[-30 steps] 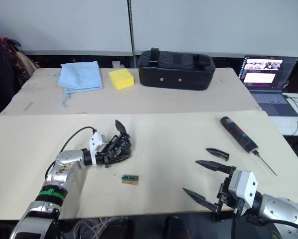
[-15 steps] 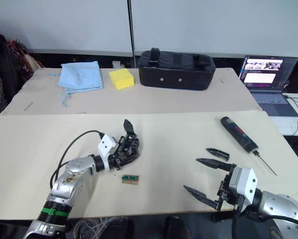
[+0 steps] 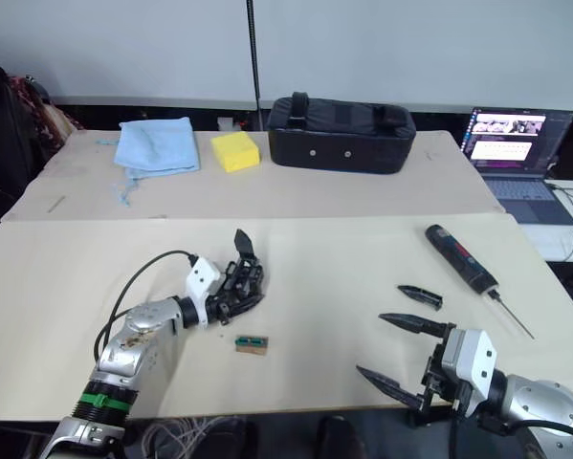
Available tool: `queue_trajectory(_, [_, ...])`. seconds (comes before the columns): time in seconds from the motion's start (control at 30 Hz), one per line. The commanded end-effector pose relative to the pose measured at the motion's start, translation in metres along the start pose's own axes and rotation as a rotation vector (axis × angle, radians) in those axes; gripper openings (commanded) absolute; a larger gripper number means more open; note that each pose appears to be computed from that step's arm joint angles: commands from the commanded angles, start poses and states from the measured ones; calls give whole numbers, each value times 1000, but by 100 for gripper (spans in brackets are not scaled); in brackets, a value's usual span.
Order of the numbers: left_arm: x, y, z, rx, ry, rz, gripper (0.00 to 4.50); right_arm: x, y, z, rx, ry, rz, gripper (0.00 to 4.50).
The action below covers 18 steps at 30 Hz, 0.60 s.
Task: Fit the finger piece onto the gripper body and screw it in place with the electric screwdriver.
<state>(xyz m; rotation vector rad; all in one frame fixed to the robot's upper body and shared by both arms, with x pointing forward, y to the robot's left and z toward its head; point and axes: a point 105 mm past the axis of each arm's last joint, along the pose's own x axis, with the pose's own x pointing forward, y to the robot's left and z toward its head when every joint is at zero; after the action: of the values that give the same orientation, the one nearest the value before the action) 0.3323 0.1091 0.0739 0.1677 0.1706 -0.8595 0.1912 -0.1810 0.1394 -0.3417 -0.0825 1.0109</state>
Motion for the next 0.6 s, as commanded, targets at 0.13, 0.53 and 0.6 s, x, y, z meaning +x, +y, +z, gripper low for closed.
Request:
queue_trajectory(0.13, [0, -6, 12, 24, -30, -27, 235, 3, 0, 10, -31, -21, 11, 450])
queue_trajectory(0.53, [-11, -6, 3, 42, 2, -51, 449, 3, 0, 9, -24, -25, 4, 450])
queue_trajectory(0.6, [-16, -3, 2, 45, 6, -46, 449, 0, 0, 7, -18, -16, -2, 450])
